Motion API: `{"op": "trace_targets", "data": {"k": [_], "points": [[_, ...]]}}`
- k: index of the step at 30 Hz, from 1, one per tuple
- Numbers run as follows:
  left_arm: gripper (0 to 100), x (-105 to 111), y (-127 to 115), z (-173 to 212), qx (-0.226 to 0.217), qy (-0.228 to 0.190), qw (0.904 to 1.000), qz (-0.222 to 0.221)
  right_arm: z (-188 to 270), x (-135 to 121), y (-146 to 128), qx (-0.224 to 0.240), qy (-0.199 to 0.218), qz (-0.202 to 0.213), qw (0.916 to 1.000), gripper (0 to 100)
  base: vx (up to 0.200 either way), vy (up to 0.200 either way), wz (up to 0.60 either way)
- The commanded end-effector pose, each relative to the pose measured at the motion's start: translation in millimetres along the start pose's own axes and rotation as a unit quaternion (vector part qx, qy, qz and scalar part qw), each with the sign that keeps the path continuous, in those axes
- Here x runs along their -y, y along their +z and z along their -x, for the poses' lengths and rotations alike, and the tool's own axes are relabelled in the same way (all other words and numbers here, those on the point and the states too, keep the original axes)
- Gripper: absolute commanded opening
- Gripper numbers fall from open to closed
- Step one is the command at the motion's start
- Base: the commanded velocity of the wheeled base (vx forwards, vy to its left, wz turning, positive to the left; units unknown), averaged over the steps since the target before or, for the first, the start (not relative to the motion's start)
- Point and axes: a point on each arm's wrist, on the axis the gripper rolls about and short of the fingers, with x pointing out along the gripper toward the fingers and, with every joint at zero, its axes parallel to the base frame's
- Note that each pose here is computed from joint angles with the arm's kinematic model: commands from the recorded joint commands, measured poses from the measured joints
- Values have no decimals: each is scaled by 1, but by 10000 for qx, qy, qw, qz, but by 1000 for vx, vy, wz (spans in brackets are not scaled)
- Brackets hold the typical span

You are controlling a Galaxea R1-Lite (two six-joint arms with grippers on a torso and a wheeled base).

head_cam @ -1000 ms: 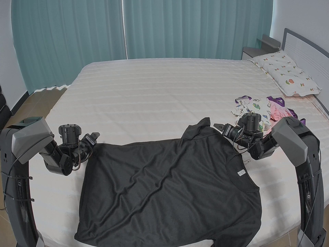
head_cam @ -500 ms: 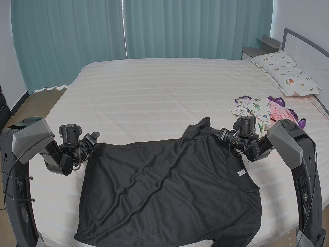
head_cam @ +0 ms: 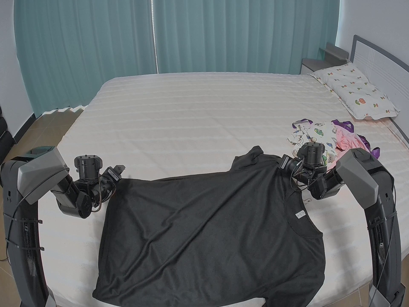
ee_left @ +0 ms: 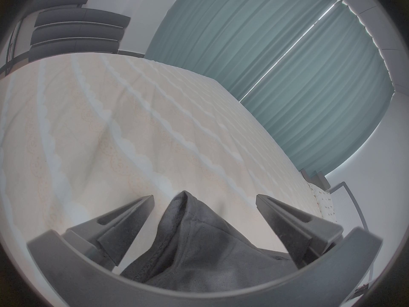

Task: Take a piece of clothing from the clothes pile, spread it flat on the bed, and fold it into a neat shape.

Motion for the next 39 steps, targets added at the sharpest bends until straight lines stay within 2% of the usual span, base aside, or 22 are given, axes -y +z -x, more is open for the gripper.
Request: {"op": "trace_targets", "data": {"k": [1, 12, 13, 21, 24, 28, 35, 39], "points": [[100, -2, -2, -4, -15, 20, 10000, -3, 0, 4, 2, 60, -31, -14, 10000, 0, 0, 0, 0], [100, 4, -9, -7, -68, -66, 9999, -46, -3, 6, 0, 111, -117, -22, 9999, 0, 0, 0, 0], [0, 4, -9, -6, -68, -66, 9999, -46, -3, 6, -1, 100, -114, -20, 9999, 0, 0, 0, 0], [0, 7, -12, -7, -103, -101, 9999, -76, -3, 5, -1, 130, -106, -22, 9999, 0, 0, 0, 0], [0, 9, -11, -7, -49, -145, 9999, -73, -3, 4, 2, 226, -58, -13, 9997, 0, 0, 0, 0], [0, 11, 1, -15, 263, -204, 9994, -3, -3, 2, 7, 431, -45, 5, 9991, 0, 0, 0, 0], [0, 4, 7, -19, 382, -172, 9991, 38, -9, -4, 18, 825, -8, 31, 9966, 0, 0, 0, 0], [0, 2, 7, -21, 397, -156, 9991, 44, -13, -4, 17, 891, -59, 45, 9960, 0, 0, 0, 0]]}}
